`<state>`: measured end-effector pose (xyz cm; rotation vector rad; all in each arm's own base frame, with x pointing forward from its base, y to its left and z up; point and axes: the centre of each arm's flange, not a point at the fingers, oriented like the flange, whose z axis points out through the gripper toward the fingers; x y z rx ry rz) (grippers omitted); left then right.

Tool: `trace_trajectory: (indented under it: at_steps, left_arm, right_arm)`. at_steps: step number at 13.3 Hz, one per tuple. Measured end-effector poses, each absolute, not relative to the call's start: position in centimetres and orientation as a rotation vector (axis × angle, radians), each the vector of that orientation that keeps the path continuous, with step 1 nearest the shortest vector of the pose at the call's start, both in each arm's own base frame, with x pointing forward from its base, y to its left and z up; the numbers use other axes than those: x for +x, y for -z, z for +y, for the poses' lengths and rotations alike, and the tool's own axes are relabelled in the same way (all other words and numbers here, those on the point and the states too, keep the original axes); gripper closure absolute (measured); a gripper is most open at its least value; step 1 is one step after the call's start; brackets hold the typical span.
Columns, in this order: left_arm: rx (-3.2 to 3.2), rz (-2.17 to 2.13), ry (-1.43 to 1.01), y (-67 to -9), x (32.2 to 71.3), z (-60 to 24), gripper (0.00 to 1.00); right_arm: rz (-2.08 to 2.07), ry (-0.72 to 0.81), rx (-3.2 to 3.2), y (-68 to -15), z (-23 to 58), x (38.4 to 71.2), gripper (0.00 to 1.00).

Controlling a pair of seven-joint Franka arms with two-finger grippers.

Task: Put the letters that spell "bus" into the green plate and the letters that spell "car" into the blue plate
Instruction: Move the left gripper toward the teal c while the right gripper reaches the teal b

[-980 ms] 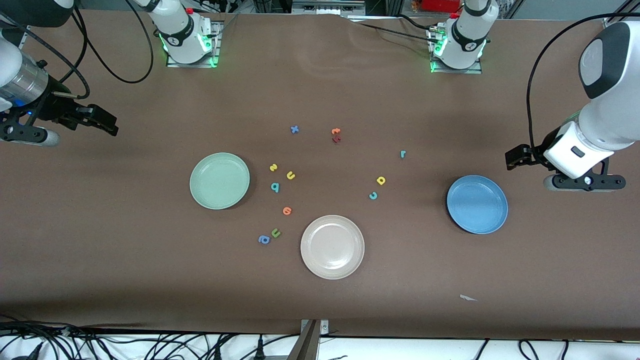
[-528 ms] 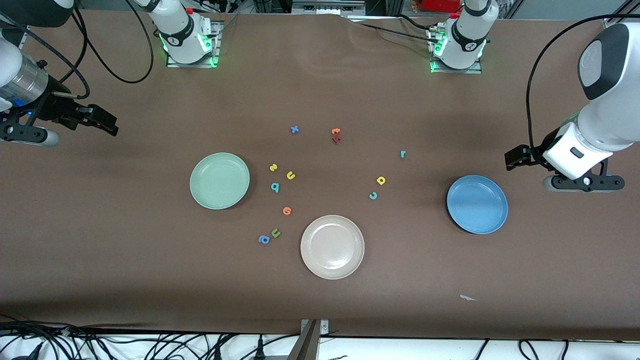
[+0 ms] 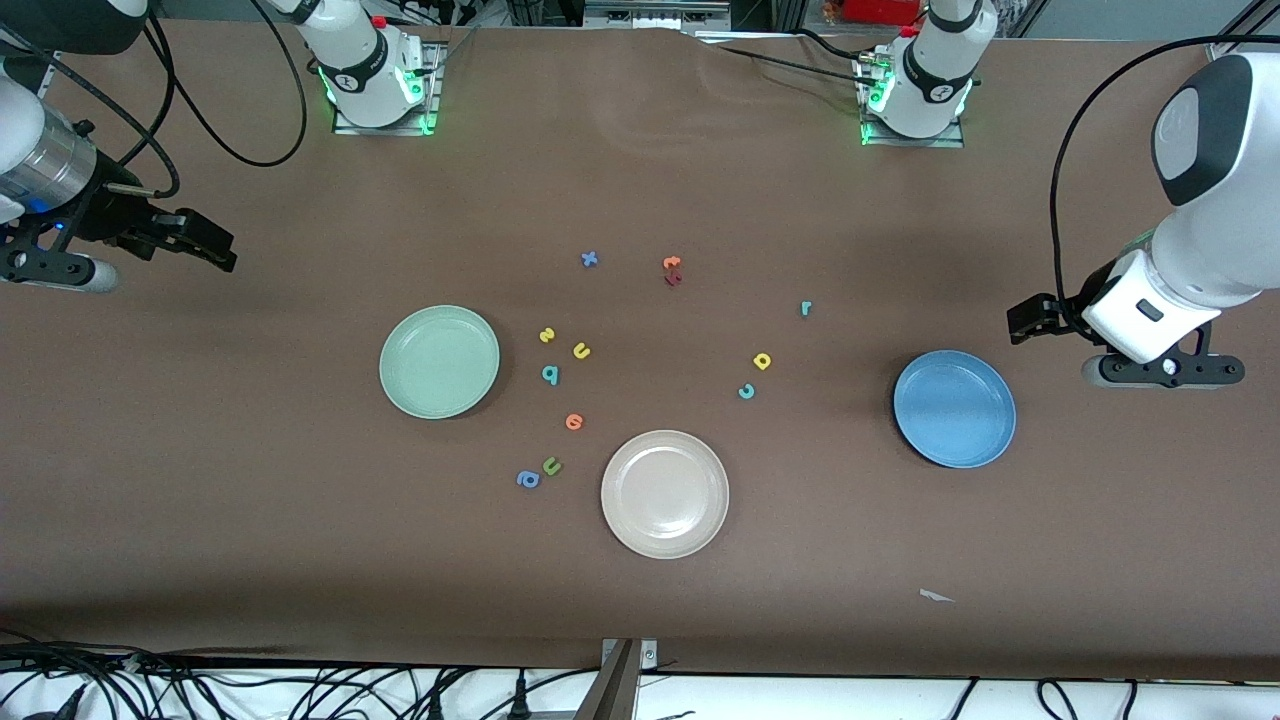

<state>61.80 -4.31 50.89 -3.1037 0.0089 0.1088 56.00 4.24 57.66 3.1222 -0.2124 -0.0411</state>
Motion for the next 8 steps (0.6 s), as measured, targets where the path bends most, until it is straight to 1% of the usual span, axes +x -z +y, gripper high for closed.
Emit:
trace_trajectory:
  at_steps: [4, 8]
  left_arm:
    - [-3.115, 0.019, -0.112, -50.1, 62.1, -5.0, 0.0]
    - [-3.171, 0.038, -0.124, -48.8, 62.6, -7.4, 0.0]
  right_arm:
    - [-0.212, 0.042, 3.122, -57.7, 4.2, 56.0, 0.0]
    - [-0.212, 0.042, 3.122, -57.6, 4.2, 56.0, 0.0]
